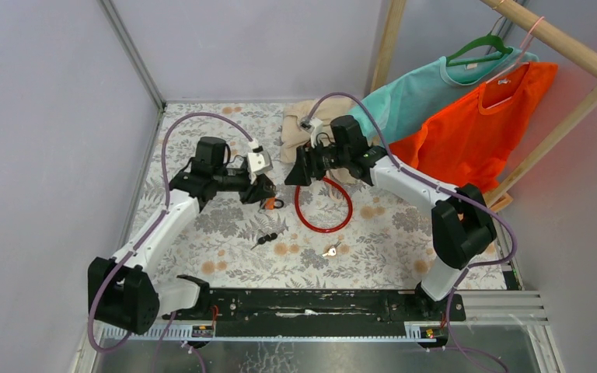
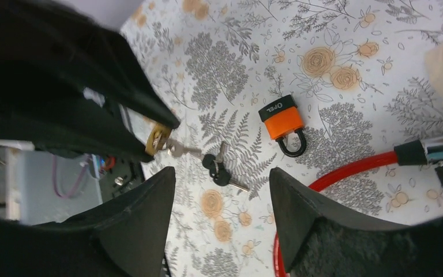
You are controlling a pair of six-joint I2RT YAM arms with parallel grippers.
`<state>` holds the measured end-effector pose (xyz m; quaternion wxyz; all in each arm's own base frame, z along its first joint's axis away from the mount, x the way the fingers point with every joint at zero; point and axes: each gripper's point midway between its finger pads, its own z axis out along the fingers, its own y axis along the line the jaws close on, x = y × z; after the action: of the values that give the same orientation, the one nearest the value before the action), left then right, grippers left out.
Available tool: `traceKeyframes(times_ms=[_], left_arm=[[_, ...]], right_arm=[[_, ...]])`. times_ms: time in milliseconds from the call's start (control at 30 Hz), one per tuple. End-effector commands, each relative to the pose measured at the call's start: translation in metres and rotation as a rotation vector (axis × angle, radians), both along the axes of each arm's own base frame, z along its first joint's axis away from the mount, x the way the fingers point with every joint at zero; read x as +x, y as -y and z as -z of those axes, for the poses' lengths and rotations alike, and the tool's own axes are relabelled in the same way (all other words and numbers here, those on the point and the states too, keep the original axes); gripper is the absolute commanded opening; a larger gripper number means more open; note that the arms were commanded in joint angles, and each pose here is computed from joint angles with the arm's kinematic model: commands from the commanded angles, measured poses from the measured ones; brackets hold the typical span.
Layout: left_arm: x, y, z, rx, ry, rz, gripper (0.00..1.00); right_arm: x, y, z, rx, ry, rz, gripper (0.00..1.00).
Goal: Lock with the key
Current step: Place the lock at the center of the board.
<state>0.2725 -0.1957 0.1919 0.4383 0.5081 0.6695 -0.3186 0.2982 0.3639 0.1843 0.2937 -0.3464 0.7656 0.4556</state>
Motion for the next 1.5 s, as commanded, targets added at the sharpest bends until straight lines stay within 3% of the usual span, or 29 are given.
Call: traceKeyframes(times_ms=[0,267,933,1233,1467], left_arm=[[-0.006,0.017,-0.026,0.017,0.160,0.084,0.00],[-0.010,0.027,-0.030,0.063,0.226,0.099,0.00],[0.000,0.034,-0.029,0.111,0.260,0.067,0.00],[0.001,0.037,-0.025,0.132,0.268,0.069,0.00],[0.005,0.034,-0.019,0.164,0.288,0.046,0.00]], right_arm=[[-0.003,-0.005,-0.044,0.179,-0.107,0.045,0.66],[-0.017,-0.009,-0.055,0.255,-0.211,0.001,0.64],[-0.043,-0.023,-0.029,0.227,-0.293,-0.081,0.52],[-0.043,-0.033,-0.020,0.230,-0.340,-0.093,0.38],[-0.040,-0.036,-0.022,0.235,-0.353,-0.091,0.17]])
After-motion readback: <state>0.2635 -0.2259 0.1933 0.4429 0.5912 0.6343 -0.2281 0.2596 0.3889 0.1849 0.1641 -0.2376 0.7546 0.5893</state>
